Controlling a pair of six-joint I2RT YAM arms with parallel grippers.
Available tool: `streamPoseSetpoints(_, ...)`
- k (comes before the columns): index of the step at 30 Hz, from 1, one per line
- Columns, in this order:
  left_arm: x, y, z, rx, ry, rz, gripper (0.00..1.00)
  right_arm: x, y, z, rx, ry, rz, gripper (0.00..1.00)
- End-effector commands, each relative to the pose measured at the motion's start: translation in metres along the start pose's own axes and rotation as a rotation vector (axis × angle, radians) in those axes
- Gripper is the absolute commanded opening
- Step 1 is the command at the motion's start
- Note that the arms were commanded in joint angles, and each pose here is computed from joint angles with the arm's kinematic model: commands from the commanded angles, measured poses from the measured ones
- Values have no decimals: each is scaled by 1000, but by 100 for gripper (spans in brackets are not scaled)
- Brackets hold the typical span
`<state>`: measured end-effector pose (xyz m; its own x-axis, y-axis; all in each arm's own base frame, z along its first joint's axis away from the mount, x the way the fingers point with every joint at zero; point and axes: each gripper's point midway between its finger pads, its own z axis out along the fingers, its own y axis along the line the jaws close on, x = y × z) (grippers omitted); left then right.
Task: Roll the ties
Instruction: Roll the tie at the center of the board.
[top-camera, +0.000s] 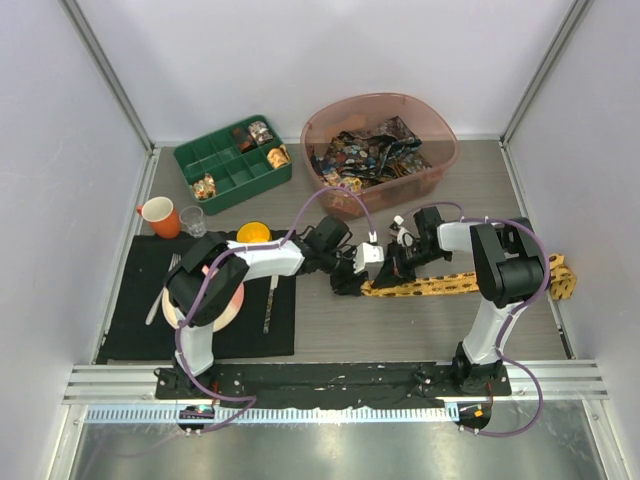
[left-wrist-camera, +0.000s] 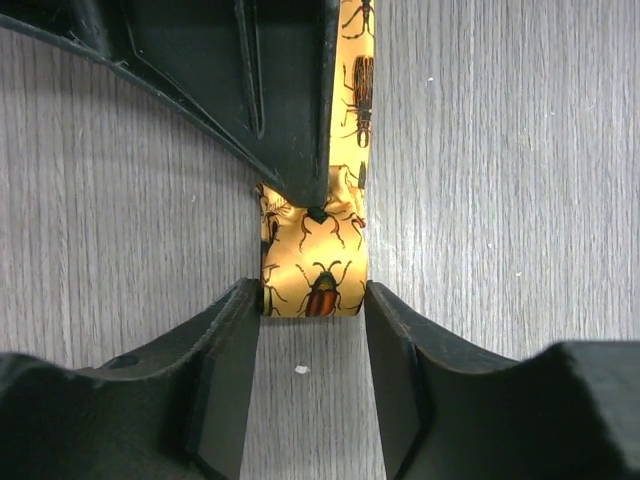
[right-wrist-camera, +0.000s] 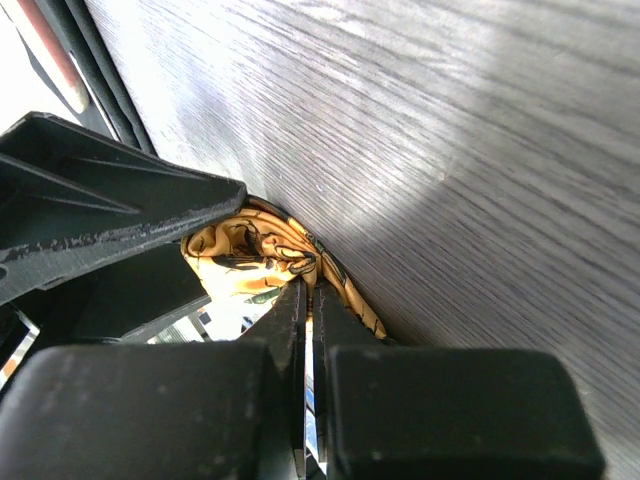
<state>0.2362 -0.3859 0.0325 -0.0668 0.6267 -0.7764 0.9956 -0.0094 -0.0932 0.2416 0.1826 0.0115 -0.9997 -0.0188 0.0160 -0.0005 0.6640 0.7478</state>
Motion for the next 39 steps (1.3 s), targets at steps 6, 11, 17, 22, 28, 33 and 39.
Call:
streamPoseSetpoints(6,-42,-6,4,9,-98,74,41,5,-56,11,254,-13,-54,1)
streamPoseSetpoints(11,-56,-3,12,-12,-129,48,38,4,-55,11,253,-16,-56,1)
streamPoseSetpoints(17,-62,-2,29,-19,-133,21,39,5,-56,12,251,-10,-50,1)
streamPoseSetpoints(22,-38,-1,42,-34,-53,-15,40,5,-55,12,247,-8,-51,1)
streamPoseSetpoints(28,8,-7,34,-45,120,-22,39,5,-50,10,228,-11,-59,1)
streamPoseSetpoints(33,35,-11,33,-64,233,-32,39,4,-38,8,178,-25,-87,1)
streamPoseSetpoints(39,54,-4,37,-93,334,-54,37,0,-22,2,121,-46,-100,5)
